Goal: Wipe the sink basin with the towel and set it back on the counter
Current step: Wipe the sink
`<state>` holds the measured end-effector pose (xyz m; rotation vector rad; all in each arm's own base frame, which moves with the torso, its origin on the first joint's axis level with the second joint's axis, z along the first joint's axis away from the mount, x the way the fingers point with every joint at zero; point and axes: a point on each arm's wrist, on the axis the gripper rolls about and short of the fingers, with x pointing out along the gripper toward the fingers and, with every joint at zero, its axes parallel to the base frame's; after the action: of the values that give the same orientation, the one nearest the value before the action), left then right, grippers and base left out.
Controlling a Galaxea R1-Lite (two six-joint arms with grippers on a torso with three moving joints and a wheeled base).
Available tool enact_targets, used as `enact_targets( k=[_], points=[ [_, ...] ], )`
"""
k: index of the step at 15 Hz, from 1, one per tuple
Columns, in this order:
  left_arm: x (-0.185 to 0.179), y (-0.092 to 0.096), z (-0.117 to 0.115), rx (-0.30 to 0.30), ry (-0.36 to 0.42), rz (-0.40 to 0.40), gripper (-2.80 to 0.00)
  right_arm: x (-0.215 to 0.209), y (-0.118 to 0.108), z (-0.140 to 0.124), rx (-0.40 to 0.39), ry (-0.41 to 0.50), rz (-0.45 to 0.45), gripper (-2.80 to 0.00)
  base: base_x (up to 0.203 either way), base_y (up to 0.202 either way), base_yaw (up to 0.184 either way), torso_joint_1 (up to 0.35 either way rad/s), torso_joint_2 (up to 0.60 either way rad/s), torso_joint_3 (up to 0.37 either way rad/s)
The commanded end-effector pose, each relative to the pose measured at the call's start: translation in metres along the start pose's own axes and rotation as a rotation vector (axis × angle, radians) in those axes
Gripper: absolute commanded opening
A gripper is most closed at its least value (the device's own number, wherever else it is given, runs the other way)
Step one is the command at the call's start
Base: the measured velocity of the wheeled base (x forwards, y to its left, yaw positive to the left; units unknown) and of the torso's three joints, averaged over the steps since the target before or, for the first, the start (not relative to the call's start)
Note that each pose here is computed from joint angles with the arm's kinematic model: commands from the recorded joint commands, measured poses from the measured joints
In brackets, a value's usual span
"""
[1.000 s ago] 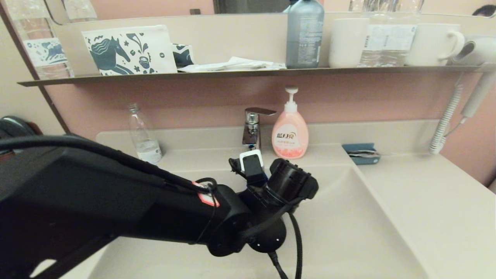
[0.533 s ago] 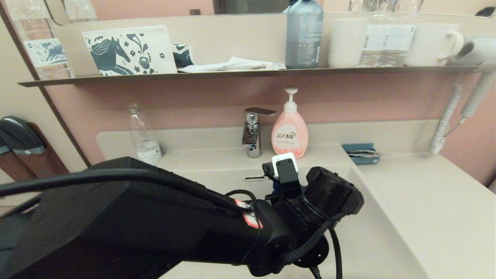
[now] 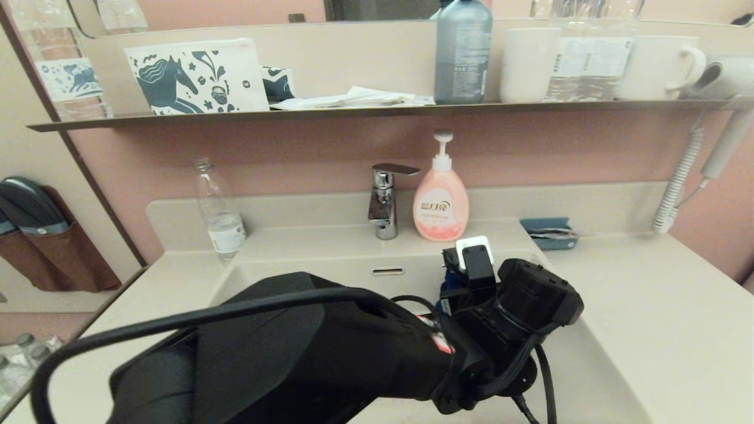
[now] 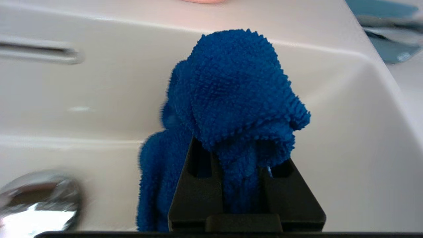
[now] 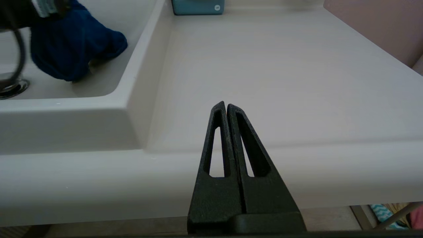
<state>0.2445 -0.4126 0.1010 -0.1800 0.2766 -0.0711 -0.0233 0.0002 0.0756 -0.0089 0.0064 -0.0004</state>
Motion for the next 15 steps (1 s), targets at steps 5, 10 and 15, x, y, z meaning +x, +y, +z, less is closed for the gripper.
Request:
enact_targets(
  k=[5, 10, 15],
  points=[
    [0.040, -0.014, -0.022, 0.086, -0.002, -0.058, -2.80, 0.000, 0.000, 0.000, 0.000, 0.001, 0.000, -2.80, 0.000, 0.000, 0.000, 0.000, 0.00, 0.000],
    [0.074, 0.004, -0.013, 0.140, -0.083, -0.067, -2.80, 0.000, 0.000, 0.000, 0.000, 0.001, 0.000, -2.80, 0.000, 0.000, 0.000, 0.000, 0.00, 0.000],
    [0.090, 0.032, -0.013, 0.202, -0.162, -0.043, -2.80, 0.000, 0.000, 0.000, 0.000, 0.001, 0.000, -2.80, 0.000, 0.000, 0.000, 0.000, 0.00, 0.000]
  ],
)
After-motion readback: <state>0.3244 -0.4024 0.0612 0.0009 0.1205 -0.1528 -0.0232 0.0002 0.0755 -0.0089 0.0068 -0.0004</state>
